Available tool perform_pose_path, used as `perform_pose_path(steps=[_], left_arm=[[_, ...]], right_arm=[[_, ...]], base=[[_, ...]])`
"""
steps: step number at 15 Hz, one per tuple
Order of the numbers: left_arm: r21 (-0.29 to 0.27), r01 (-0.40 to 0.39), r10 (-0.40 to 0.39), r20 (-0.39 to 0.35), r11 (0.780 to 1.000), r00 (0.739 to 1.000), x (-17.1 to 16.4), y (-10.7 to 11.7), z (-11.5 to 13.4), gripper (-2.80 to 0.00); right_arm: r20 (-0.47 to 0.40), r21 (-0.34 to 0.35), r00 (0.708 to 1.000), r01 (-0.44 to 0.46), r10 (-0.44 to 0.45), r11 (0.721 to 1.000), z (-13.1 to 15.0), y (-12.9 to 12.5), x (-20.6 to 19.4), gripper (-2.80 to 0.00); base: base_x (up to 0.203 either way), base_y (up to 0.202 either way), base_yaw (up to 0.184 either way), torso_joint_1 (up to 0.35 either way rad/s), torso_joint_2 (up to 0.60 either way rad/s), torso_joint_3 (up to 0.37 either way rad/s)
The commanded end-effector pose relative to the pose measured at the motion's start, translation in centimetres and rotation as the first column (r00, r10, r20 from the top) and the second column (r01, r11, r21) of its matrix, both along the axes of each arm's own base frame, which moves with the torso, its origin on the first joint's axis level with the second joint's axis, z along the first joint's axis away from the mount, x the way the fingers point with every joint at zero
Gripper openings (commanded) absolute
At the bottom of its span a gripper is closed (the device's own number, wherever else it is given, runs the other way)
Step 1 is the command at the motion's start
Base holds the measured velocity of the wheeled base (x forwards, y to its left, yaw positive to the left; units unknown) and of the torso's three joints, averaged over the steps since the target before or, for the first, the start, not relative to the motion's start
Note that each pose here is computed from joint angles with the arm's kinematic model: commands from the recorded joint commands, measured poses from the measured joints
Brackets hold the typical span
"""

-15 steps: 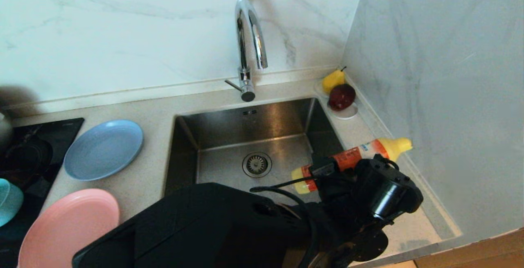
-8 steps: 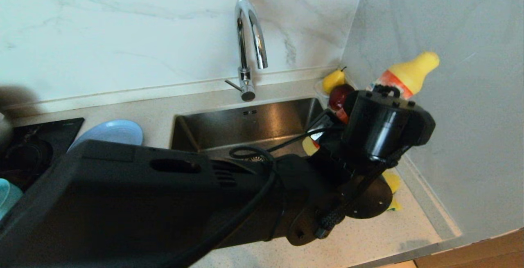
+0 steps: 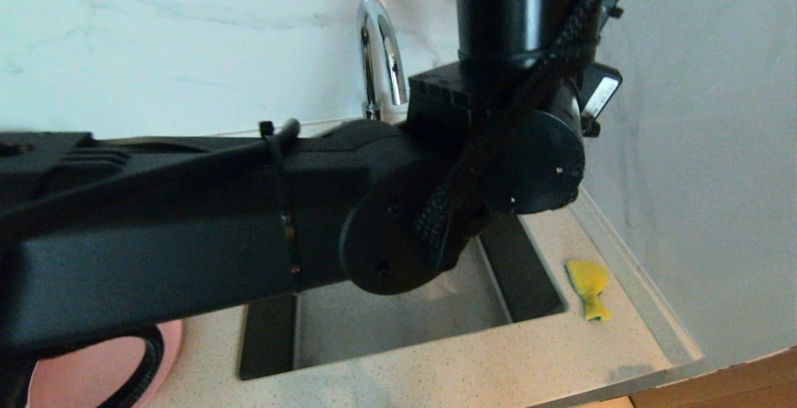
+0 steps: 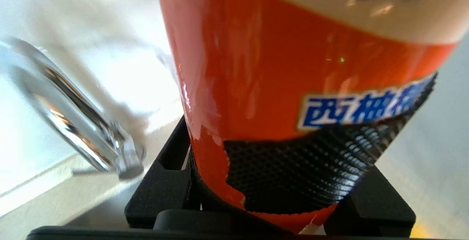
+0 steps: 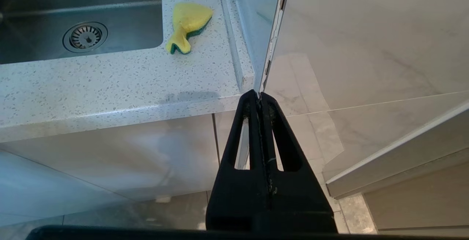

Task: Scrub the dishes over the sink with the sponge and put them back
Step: Place the dish soap on the table

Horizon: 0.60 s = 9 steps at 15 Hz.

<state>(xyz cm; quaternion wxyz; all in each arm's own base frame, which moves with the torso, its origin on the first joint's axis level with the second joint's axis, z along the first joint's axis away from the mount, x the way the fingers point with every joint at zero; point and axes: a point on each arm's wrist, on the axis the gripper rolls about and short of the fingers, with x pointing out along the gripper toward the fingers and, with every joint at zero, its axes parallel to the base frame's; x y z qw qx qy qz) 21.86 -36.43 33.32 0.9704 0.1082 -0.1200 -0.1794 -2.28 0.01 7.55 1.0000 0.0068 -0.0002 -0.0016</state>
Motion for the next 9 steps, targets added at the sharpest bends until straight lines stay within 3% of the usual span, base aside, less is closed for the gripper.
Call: perform_pose_path(steps=[1,5,9], left_arm=[[-0.087,-0.002,0.007,0.051,0.996,0.999,-0.4,3.3,3.6,-2.80],[-0.196,-0.021,0.042,0.102,0.980,0.994,-0.8,7.7,7.4,-2.80],[-0.275,-0.112,0.157,0.145,0.955,0.977,-0.3,12.8,10.2,-2.80]], right_arm=[[0.000,0.000,1.000,0.000,0.000,1.000,0.0,0.0,0.0,-2.80],[0.000,0.000,1.000,0.000,0.000,1.000,0.0,0.0,0.0,-2.80],[0.000,0.000,1.000,0.000,0.000,1.000,0.0,0.0,0.0,-2.80]], base=[[0.000,0.000,0.000,0.000,0.00,0.000],[0.000,0.000,0.000,0.000,0.00,0.000],[0.000,0.000,0.000,0.000,0.00,0.000]])
